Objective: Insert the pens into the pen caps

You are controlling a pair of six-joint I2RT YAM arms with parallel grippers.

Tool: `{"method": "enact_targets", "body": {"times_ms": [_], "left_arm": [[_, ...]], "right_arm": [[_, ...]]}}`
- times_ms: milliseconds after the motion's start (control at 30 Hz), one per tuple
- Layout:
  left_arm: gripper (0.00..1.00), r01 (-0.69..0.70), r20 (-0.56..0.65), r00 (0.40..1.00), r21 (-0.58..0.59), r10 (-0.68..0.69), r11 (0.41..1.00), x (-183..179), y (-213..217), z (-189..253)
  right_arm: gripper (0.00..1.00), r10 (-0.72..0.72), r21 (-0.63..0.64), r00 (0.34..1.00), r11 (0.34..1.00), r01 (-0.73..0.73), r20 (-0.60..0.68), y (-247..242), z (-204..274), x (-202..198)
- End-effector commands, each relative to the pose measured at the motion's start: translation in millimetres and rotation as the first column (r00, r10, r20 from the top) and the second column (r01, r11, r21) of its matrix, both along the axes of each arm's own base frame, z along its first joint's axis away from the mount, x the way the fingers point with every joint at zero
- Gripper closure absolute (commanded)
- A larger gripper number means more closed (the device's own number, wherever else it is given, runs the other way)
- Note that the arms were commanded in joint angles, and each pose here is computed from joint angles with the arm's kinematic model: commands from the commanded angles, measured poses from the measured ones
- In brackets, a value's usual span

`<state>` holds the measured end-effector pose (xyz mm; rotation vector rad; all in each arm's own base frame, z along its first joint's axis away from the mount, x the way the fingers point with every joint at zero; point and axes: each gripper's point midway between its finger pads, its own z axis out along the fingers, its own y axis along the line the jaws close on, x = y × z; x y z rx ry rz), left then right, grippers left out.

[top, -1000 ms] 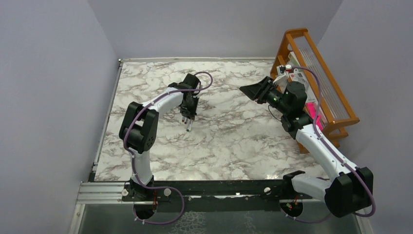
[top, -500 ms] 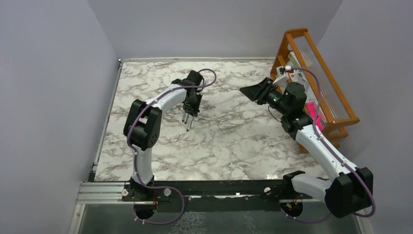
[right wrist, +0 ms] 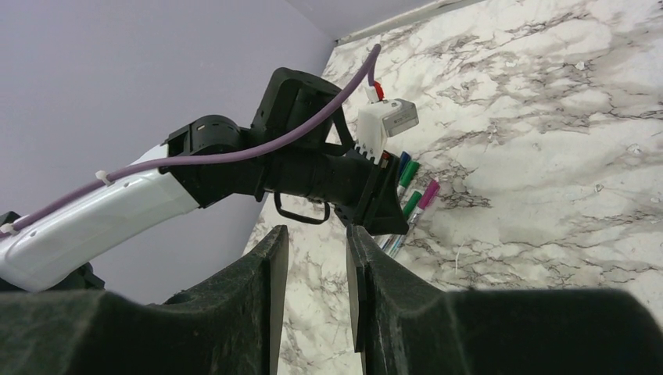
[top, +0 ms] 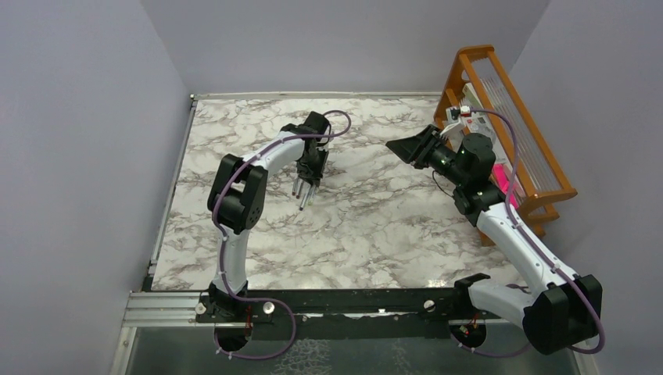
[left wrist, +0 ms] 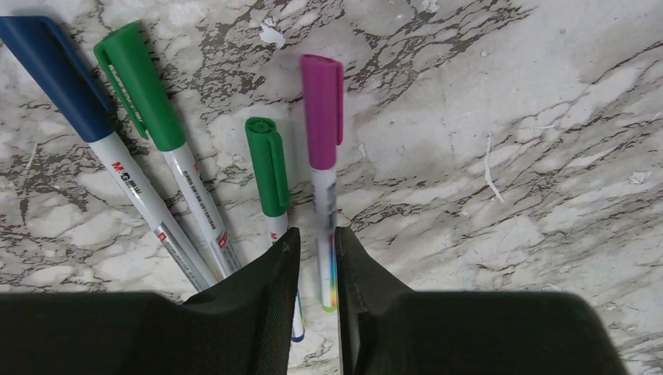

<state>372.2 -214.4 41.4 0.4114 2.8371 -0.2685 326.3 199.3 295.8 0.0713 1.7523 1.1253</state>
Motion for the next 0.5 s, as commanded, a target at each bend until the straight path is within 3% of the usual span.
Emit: {"method": "enact_targets", "body": {"times_ms": [0, 267, 467], "left_arm": [[0.74, 0.017, -0.009, 1.000, 0.008, -0.017, 1.000, 0, -2, -2], [0.73, 0.022, 0.012, 1.000, 0.000, -0.022, 1.000, 6, -5, 7], [0.76, 0.010, 0.103, 0.995, -0.042, -0.006, 0.999, 20, -11, 48]], "right_arm": [[0.68, 0.003, -0.011, 1.000, 1.000, -0.003, 0.007, -1, 0, -3], [0.68, 0.005, 0.001, 1.000, 1.000, -0.005, 0.004, 0, 0, -3], [0.69, -0.006, -0.003, 1.000, 1.000, 0.006, 0.001, -2, -2, -5]]}}
